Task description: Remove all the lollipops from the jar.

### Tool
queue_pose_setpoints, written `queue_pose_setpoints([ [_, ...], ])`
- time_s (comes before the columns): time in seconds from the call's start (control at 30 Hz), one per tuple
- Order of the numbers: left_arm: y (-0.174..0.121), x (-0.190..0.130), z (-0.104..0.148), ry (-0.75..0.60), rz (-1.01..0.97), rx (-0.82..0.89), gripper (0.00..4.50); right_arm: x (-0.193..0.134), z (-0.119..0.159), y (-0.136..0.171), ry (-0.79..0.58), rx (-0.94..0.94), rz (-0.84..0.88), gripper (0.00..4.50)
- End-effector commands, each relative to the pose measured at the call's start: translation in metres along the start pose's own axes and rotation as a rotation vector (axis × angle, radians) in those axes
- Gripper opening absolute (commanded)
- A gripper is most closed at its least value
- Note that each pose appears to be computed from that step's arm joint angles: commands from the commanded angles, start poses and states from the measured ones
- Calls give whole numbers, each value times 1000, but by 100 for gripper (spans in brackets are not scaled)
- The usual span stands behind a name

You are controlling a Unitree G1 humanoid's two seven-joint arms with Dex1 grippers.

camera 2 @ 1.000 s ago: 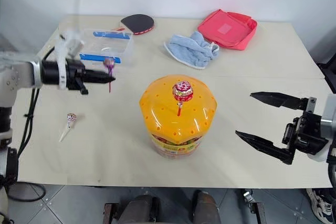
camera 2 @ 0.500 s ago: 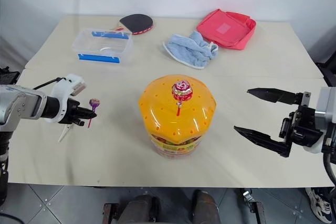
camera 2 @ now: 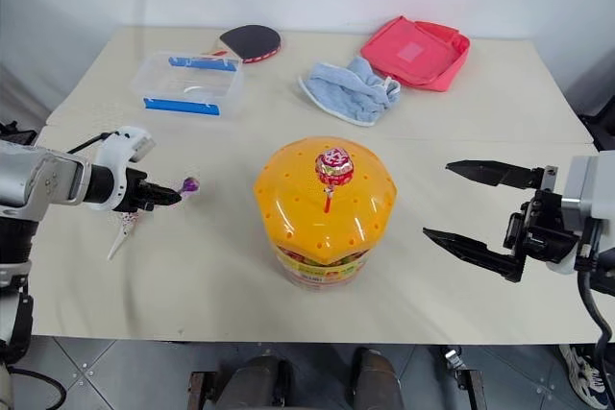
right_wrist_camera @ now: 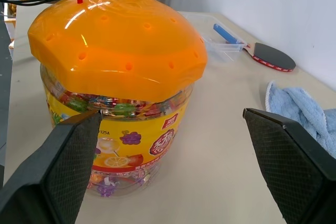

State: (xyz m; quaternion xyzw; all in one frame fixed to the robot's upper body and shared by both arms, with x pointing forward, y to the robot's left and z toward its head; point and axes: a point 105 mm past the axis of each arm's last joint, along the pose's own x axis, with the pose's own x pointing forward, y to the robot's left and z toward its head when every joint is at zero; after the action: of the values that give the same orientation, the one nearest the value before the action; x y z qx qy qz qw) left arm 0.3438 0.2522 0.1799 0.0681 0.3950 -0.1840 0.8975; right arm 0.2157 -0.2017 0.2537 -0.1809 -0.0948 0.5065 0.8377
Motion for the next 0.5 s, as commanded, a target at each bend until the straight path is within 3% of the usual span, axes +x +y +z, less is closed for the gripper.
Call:
queue_pose_setpoints([
  [0.03, 4, -20, 20, -80, 13, 61, 295, -5, 14, -2, -22, -56, -13, 450],
  [0.2, -8, -39, 45, -195, -87, 121, 448, -4, 22, 0, -40, -67, -5, 450],
  [0.27, -19, -50, 48, -218, -161, 192, 448, -3, 28, 1, -57, -73, -6, 450],
  [0.5, -69, -89, 78, -560, -546, 491, 448, 10, 45, 15, -100, -10, 66, 450],
])
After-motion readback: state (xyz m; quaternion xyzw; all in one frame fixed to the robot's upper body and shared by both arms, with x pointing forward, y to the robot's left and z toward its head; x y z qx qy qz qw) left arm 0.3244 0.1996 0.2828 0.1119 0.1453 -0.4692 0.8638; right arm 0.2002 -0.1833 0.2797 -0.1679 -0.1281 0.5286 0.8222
